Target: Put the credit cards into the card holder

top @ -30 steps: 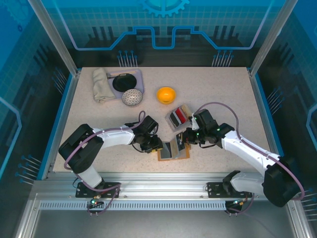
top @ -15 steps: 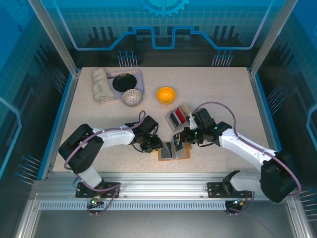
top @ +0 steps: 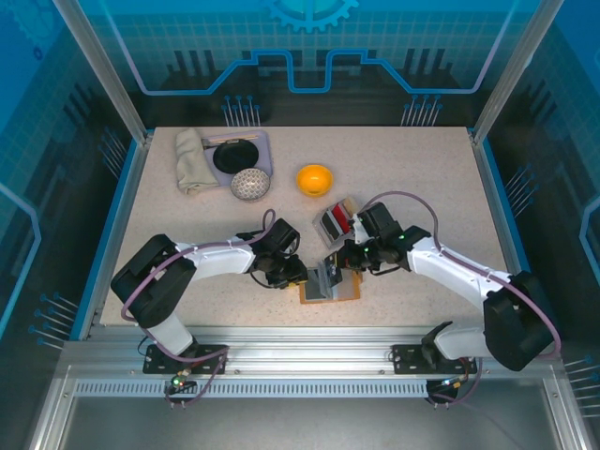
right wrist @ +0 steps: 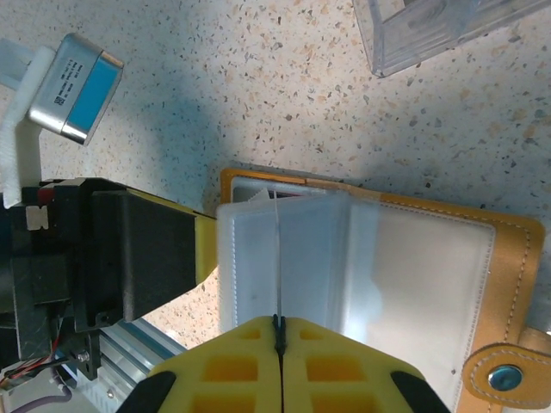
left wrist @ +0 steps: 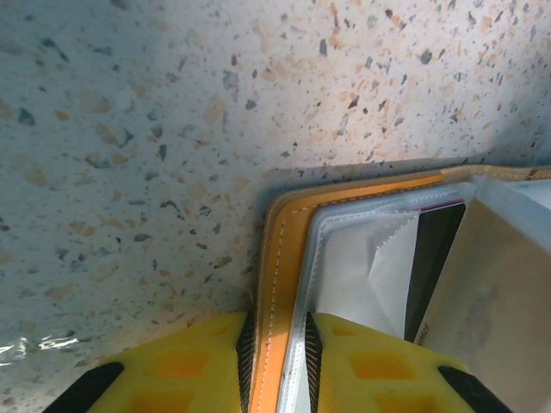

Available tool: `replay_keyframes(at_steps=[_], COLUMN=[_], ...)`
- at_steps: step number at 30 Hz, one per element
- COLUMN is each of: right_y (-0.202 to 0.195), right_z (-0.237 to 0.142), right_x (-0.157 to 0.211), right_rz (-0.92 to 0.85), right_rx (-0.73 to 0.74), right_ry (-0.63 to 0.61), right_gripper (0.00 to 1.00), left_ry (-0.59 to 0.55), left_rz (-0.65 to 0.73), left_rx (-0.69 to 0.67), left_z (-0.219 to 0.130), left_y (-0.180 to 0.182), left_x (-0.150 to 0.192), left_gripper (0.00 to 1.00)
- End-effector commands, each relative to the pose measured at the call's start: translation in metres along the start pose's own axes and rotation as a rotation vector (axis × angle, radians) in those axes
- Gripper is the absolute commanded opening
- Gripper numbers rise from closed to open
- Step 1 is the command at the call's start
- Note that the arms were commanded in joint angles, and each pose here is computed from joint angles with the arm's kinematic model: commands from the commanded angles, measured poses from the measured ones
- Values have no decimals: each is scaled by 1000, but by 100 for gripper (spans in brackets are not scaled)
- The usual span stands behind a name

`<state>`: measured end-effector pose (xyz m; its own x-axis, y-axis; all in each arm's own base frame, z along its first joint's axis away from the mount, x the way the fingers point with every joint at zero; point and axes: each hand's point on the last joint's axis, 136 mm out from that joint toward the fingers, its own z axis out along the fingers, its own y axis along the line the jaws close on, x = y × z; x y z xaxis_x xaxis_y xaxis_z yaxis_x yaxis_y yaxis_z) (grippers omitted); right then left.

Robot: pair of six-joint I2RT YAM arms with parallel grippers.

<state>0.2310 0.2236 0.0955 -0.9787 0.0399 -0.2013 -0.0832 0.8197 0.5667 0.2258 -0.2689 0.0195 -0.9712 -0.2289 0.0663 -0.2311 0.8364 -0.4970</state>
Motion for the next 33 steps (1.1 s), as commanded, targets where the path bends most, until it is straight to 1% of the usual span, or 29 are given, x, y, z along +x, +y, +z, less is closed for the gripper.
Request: replay_keyframes(at_steps=[1,10,12,14,17,19,21,24,29,33], right_y=[2,-43,-36,-18,4,12,14,18,34,43], right_z=[-7,-37,-45,-50,-47,-38,-28,-12,8,21], right_x=[-7,-11,-14,-18,-18,-14,-11,-6,2,7], right_rz=[-20,17,-9,-46,-82,-110,-128,-129,-127,-138], right_rx=[31,259,224,138,48,55,97,117,41,43], right_ry=[-28,-120,-152,-183,-167,-138,-129,-113,-66,-43], right_gripper=[6,7,7,7,7,6,6,5,5,5], left_ry=[1,-3,-4,-3,-2,-2,-4,-3,0,3], left_rz=[27,30,35,35,35,36,35,36,39,36], left_rx=[1,-5,-2,-1,0,4,6,4,8,5], left_z=[-1,-3,-3,-2,-2,-2,-2,-3,-3,-1], left_y=[-2,-1,-2,-3,-4,-5,-6,-5,-5,-3], left_x=[3,2,2,2,1,1,1,1,2,2], left_gripper=[26,25,25,25,24,23,22,21,20,19])
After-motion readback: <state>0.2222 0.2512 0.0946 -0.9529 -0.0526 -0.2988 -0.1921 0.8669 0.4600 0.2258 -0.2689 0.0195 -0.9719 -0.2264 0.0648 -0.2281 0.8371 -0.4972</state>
